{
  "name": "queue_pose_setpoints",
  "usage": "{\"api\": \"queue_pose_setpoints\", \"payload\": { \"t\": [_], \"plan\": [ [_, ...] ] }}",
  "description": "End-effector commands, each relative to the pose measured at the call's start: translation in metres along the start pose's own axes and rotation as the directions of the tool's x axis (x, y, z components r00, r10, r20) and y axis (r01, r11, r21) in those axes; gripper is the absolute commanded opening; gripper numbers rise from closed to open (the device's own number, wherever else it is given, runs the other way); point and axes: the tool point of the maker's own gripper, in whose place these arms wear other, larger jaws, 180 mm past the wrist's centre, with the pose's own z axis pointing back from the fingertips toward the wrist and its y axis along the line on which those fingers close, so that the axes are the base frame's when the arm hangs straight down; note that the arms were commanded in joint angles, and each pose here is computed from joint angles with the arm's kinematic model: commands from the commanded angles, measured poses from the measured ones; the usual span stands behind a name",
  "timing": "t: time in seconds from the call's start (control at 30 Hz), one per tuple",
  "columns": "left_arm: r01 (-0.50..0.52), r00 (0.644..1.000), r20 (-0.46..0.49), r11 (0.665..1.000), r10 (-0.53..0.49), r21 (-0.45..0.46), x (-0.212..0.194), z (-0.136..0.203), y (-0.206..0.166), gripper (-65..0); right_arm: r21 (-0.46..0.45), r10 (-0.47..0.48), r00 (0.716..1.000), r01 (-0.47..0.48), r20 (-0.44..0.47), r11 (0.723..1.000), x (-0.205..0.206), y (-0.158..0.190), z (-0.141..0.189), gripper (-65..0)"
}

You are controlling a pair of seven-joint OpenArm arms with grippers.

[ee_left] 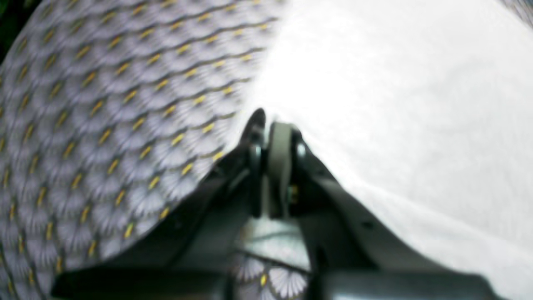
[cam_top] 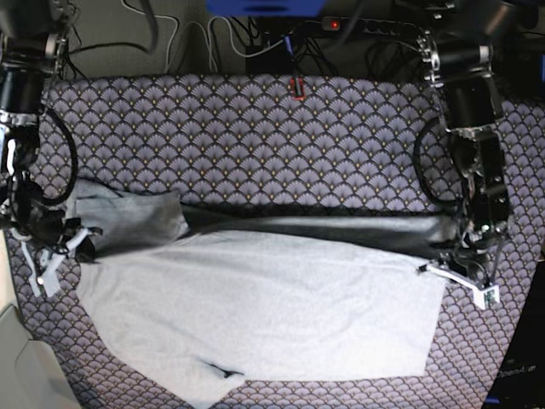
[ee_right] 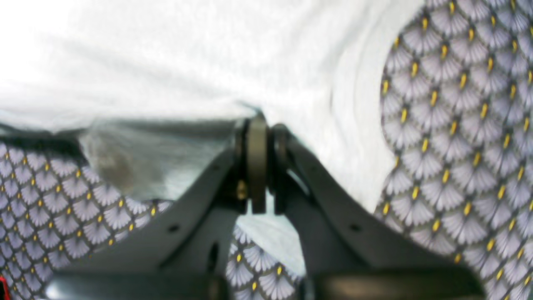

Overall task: Fold the T-shirt properly
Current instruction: 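Lift the shoulder edge and pull it toward the hem with both grippers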

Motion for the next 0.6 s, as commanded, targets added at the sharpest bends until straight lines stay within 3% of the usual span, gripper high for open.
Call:
{"api": "queue_pose_setpoints", "payload": {
  "t": [0.0, 0.17, 0.4, 0.57],
  "plan": [
    [0.02, 0.998, 0.067, 1.0, -0.02, 0.004, 0.025, 0.0, -0.001, -64.6, -0.005, 0.024, 0.997, -0.024, 0.075, 1.0, 0.029, -0.003, 0.005, -65.0],
    [0.027, 0.997, 0.07, 1.0, -0.026, -0.005, 0.029, -0.008, -0.006, -64.6, 0.018, 0.032, 0.997, -0.033, 0.073, 0.999, 0.038, 0.002, -0.015, -65.0],
    [0.025, 0.994, 0.11, 0.999, -0.027, 0.026, 0.04, -0.019, 0.009, -64.6, -0.053, 0.171, 0.984, -0.169, 0.047, 0.984, 0.058, 0.008, -0.038, -65.0],
    [0.036, 0.994, 0.105, 0.998, -0.042, 0.058, 0.049, -0.026, 0.023, -64.6, -0.093, 0.191, 0.981, -0.188, 0.027, 0.978, 0.066, 0.002, -0.05, -65.0]
  ]
}}
